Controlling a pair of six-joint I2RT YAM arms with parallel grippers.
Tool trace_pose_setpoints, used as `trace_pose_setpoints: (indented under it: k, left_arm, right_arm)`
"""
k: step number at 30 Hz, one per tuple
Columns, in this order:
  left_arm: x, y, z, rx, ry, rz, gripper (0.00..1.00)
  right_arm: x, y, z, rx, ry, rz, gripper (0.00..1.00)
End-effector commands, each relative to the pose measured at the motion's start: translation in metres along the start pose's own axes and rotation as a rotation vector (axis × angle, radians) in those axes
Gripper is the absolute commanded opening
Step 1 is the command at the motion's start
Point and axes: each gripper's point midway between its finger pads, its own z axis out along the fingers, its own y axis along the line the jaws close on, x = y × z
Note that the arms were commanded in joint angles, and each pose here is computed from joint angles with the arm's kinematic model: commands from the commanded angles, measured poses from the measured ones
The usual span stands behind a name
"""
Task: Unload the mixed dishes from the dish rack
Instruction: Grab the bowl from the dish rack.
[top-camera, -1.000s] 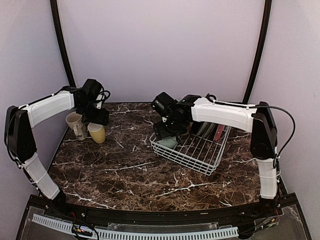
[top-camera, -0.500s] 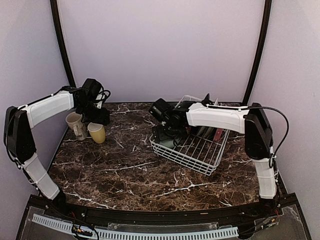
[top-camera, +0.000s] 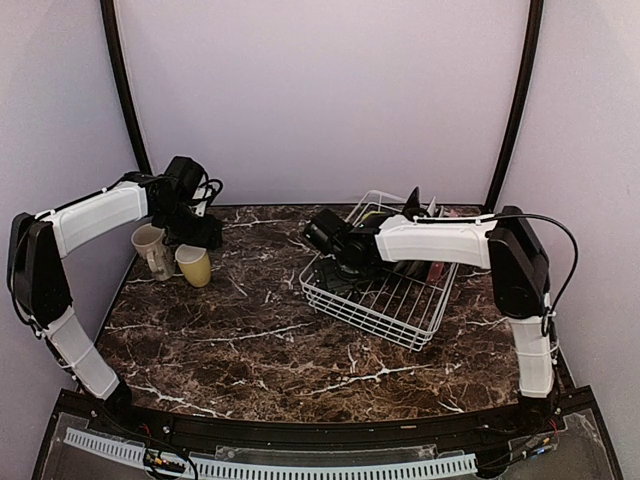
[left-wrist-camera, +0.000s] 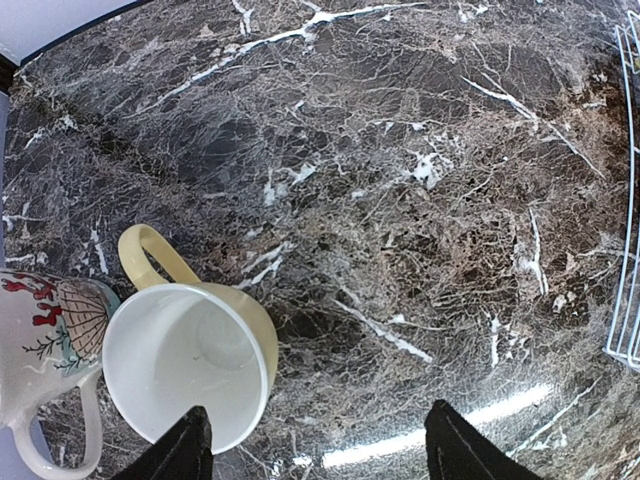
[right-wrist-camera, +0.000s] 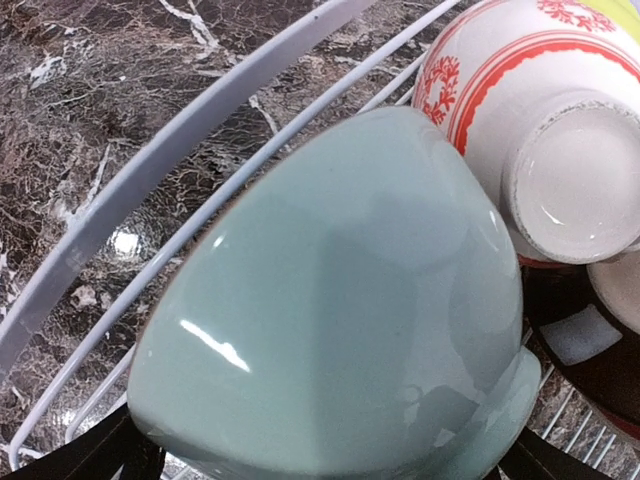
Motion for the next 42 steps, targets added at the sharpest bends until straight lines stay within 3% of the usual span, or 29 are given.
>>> trace_pose_setpoints:
  k: [1,13,26,33,37,42]
  left_arm:
    - [0.003,-0.005,-0.009,0.023,-0.01,0.003,0.72]
    - [0.003,-0.007,-0.01,0.036,-0.012,-0.001,0.72]
    - [0.003,-0.011,-0.009,0.056,-0.01,-0.003,0.71]
    - [0.004,-0.011,-0.008,0.057,-0.008,-0.002,0.71]
    - [0.004,-0.01,-0.008,0.052,-0.008,-0.002,0.71]
    - [0.004,-0.012,-0.008,0.059,-0.007,-0.002,0.71]
  right_arm:
    - [-0.018,0.013,-0.005,-0.053,-0.054,-0.005,0.99]
    - [-0.035,0.005,0.005,0.027,-0.134,0.094,0.99]
    - [-0.028,-0.005,0.021,0.194,-0.13,-0.036,0.98]
    - [-0.032,0.001,0.026,0.201,-0.148,-0.038,0.91]
    - [-0.033,0.005,0.022,0.178,-0.159,-0.033,0.79]
    - [-0.037,0.002,0.014,0.186,-0.185,-0.033,0.71]
